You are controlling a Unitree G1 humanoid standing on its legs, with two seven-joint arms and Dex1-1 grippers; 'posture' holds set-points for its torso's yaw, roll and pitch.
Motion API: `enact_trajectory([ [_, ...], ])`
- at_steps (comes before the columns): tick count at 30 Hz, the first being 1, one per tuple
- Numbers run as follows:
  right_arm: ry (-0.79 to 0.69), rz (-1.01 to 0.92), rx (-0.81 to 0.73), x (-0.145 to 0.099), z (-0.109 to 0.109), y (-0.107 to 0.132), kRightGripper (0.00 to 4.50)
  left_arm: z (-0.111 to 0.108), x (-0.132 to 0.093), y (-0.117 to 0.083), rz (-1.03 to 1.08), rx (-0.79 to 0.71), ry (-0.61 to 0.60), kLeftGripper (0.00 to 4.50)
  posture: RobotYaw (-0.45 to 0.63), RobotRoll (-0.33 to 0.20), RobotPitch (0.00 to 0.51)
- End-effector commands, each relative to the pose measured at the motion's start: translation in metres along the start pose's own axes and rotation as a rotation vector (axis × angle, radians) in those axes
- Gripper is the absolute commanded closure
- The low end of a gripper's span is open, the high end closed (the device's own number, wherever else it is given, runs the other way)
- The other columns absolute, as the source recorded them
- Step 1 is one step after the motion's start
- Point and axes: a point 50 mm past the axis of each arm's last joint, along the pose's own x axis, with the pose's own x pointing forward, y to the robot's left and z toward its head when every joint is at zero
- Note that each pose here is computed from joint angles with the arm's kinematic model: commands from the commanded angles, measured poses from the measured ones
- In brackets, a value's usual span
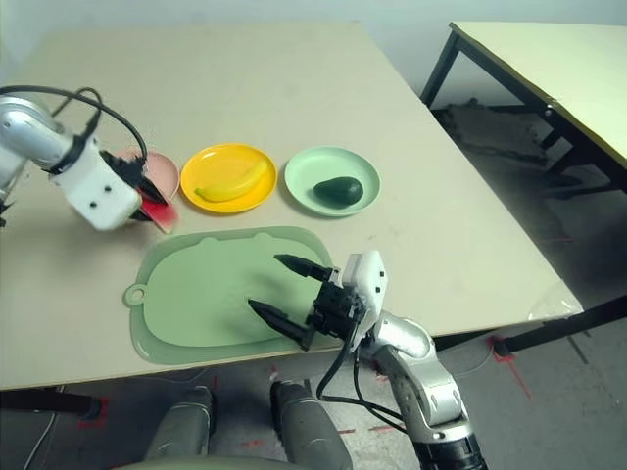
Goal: Place the fruits into color-matched plates.
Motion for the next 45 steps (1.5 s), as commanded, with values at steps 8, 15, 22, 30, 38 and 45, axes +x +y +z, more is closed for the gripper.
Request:
enact_trajectory([
  [8,-0.025,-0.12,0.023,0.0,0.006,0.011,0.0,-0.027,0.022,-0.02,0.084,-0.123,0.162,3.04,-0.08,0.0,0.145],
  [15,-0.026,-0.106,0.029,-0.008,0.004,0.015,0.0,-0.033,0.047,-0.029,0.081,-0.094,0.272,3.04,-0.09,0.0,0.144],
  [22,-0.014,-0.062,0.015,-0.016,-0.001,0.02,0.0,-0.038,0.057,-0.037,0.097,-0.119,0.325,3.04,-0.09,0.0,0.146],
  [30,-0.009,-0.034,0.023,-0.017,-0.002,0.019,0.0,-0.038,0.064,-0.043,0.11,-0.173,0.312,3.04,-0.07,0.0,0.154],
  [38,-0.023,-0.026,0.035,-0.006,0.008,0.016,0.0,-0.037,0.061,-0.035,0.137,-0.164,0.316,0.34,-0.07,0.0,0.159],
  [45,-0.026,-0.043,0.027,0.0,0.018,0.012,0.0,-0.037,0.053,-0.026,0.17,-0.133,0.318,0.02,-0.06,0.0,0.156],
])
